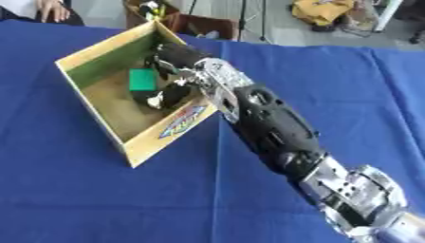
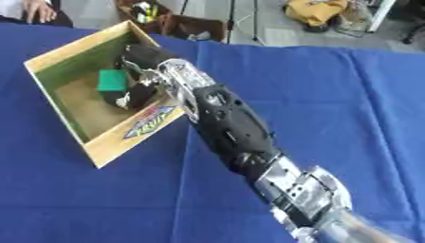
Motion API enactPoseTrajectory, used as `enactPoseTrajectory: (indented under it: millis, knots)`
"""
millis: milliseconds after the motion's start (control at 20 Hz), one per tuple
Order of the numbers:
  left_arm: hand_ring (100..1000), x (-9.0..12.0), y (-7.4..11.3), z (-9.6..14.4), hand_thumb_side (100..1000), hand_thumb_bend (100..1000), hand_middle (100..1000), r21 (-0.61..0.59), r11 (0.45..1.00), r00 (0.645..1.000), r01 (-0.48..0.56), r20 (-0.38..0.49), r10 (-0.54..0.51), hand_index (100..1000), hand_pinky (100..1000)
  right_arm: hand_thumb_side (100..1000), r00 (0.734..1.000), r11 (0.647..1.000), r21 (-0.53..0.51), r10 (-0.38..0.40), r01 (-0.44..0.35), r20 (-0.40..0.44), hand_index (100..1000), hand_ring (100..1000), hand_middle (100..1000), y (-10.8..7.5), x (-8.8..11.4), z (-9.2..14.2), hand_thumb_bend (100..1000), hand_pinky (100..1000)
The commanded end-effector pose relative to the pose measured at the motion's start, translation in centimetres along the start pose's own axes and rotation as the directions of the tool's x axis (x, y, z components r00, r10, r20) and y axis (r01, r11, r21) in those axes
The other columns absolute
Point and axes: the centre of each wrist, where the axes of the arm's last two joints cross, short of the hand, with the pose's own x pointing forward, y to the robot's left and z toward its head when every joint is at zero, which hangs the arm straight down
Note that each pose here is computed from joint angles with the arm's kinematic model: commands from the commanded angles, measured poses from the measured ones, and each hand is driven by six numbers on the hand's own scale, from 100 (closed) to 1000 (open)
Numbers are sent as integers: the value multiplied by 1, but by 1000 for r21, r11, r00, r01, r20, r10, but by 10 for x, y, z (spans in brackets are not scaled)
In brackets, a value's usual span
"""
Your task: Pick up objects on the table and place them in the box.
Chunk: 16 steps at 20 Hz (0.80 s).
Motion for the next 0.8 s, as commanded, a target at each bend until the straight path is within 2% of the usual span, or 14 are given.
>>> enactPoseTrajectory:
  millis: [50,100,200,350,450,500,650,800]
  knots:
    - [669,6,0,-3,1000,100,728,-6,1000,1000,-1,22,1,817,709,781,999,1000,5,14,-14,30,833,875,748,-18,-1,3,490,825]
    - [669,6,0,-3,1000,100,728,-6,1000,1000,-1,22,1,817,709,866,999,1000,11,19,-19,34,881,897,803,-19,-1,4,636,839]
    - [669,6,0,-3,1000,100,728,-6,1000,1000,-1,22,1,817,709,976,999,1000,-5,29,-29,35,924,927,847,-25,-3,7,677,856]
    - [669,6,1,-2,1000,100,728,-3,1000,1000,3,20,-3,818,709,1000,999,994,-107,22,-19,30,933,924,832,-39,-5,13,655,860]
    - [669,6,2,-2,1000,100,728,1,1000,1000,7,17,-7,818,709,1000,999,973,-231,-7,14,35,927,913,806,-55,-6,22,608,859]
    - [669,5,2,-1,1000,100,728,3,1000,1000,9,16,-9,818,709,1000,999,950,-309,-24,35,42,917,905,788,-66,-7,28,558,855]
    - [668,5,4,0,1000,100,728,9,1000,1000,17,11,-18,818,709,1000,994,859,-502,-70,101,80,905,895,766,-96,-6,53,414,850]
    - [668,4,6,1,1000,100,728,16,1000,1000,26,6,-26,818,709,1000,983,780,-599,-124,181,136,889,881,747,-114,-4,78,213,847]
